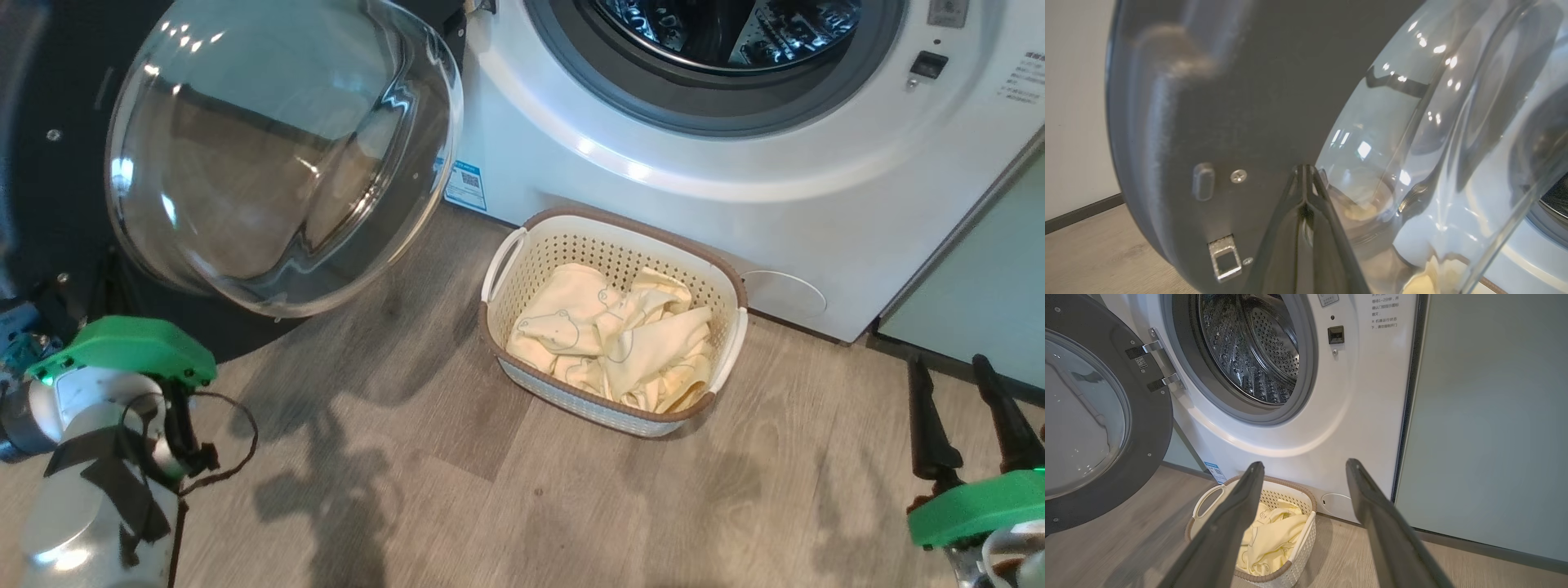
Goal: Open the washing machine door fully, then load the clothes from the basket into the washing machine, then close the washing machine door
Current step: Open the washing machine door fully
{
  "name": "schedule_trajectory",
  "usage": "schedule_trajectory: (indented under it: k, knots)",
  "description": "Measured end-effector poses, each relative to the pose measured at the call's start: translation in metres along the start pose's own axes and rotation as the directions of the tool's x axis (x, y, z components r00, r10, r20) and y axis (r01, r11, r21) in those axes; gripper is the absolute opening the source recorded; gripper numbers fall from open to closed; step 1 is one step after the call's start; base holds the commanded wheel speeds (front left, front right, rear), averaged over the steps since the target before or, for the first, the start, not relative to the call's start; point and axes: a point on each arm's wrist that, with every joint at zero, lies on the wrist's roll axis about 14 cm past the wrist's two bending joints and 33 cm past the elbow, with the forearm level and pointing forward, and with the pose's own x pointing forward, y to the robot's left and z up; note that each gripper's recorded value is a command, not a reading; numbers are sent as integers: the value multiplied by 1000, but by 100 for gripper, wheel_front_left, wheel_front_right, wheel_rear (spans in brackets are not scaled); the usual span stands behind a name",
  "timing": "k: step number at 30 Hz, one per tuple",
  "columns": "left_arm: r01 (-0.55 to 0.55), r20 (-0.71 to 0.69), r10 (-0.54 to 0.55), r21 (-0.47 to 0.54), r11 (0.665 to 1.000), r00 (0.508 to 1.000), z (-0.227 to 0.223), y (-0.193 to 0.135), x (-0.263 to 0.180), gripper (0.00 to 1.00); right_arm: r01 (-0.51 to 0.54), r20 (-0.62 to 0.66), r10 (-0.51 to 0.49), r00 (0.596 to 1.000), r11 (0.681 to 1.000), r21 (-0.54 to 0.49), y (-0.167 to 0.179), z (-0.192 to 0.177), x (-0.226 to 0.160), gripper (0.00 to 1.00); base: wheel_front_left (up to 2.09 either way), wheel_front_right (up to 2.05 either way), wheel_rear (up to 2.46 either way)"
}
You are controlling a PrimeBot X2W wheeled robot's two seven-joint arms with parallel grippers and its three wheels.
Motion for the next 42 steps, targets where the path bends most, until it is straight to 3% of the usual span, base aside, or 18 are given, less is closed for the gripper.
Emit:
schedule_trajectory:
  k: [17,31,35,40,41,42]
  knots:
    - [8,28,-8,-3,1000,1000,8,-3,5,0,-15,14,15,1000,1000,-1,7,6,1,100,0,0,0]
    - [144,40,-144,-9,989,989,9,-16,-33,1,8,50,-8,999,1000,4,19,19,-33,100,0,0,0]
    - [208,53,-207,-17,978,977,12,-29,-43,19,21,85,-22,996,1000,7,20,31,-39,100,0,0,0]
    - [280,48,-280,-9,960,959,8,-48,-53,53,59,98,-60,993,998,11,11,33,-53,100,0,0,0]
    - [293,47,-293,-8,956,955,7,-51,-55,70,68,97,-68,993,998,12,10,33,-56,100,0,0,0]
    - [309,46,-308,-9,951,950,6,-55,-57,79,76,97,-77,992,997,13,8,32,-60,100,0,0,0]
